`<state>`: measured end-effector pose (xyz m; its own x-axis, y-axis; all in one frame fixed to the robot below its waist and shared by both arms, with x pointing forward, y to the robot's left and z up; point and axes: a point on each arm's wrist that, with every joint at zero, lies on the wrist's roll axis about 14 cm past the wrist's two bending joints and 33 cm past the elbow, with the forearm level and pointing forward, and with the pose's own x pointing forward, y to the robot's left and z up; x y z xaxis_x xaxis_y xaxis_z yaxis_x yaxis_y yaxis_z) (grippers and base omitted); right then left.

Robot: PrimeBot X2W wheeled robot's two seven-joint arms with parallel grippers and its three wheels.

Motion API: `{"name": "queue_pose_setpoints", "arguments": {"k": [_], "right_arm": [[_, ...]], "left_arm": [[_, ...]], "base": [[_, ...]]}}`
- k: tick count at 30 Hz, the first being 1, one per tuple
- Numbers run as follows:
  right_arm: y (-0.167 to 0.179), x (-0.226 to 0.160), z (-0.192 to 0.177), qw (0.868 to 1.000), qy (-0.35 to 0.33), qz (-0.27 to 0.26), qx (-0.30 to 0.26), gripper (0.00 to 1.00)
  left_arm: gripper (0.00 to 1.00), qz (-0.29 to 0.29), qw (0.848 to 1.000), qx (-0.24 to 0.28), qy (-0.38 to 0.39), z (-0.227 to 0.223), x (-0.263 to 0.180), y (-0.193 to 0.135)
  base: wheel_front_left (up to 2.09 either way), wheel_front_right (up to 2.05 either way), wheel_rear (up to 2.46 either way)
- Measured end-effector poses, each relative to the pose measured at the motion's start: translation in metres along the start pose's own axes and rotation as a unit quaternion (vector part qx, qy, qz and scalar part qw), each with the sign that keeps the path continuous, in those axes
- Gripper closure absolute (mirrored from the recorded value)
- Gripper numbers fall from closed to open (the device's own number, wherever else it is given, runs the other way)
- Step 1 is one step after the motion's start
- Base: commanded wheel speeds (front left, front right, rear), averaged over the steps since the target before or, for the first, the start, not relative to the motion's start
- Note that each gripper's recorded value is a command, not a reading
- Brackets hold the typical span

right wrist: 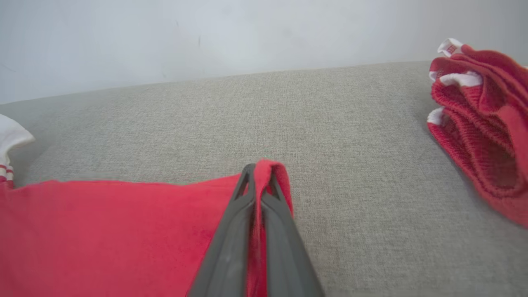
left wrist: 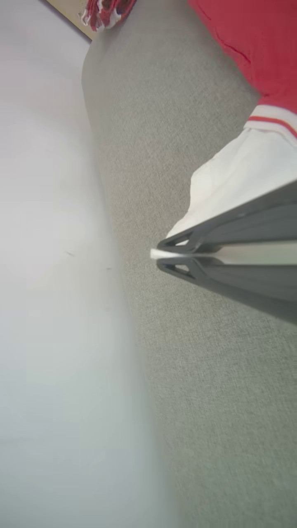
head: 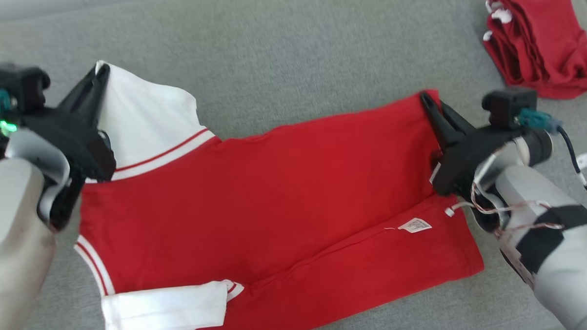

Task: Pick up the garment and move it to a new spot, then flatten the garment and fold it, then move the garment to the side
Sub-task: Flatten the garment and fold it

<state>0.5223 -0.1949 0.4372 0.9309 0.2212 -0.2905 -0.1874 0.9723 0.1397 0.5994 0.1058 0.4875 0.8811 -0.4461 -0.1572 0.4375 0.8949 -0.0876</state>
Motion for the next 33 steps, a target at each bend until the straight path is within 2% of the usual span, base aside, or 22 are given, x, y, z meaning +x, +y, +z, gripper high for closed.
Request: {"name": "queue_pose_setpoints", "arguments": {"k": [10,18,26,33], "right_arm": [[0.005,-0.019,0.000,0.999,-0.021,0.010,0.025,1.00],[0.011,-0.044,-0.009,0.998,-0.027,0.017,0.050,1.00],[0.009,-0.061,-0.019,0.995,-0.030,0.009,0.094,1.00],[0.005,-0.077,-0.031,0.993,-0.027,0.001,0.113,1.00]], "left_arm": [[1.00,-0.006,0.998,-0.021,-0.062,0.014,-0.054,-0.018],[1.00,0.018,0.993,-0.076,-0.090,0.006,-0.120,-0.044],[1.00,0.052,0.988,-0.119,-0.089,-0.010,-0.165,-0.056],[1.00,0.069,0.981,-0.163,-0.076,-0.030,-0.187,-0.073]], "base": [[0.00,0.00,0.00],[0.00,0.00,0.00],[0.00,0.00,0.00],[0.00,0.00,0.00]]}}
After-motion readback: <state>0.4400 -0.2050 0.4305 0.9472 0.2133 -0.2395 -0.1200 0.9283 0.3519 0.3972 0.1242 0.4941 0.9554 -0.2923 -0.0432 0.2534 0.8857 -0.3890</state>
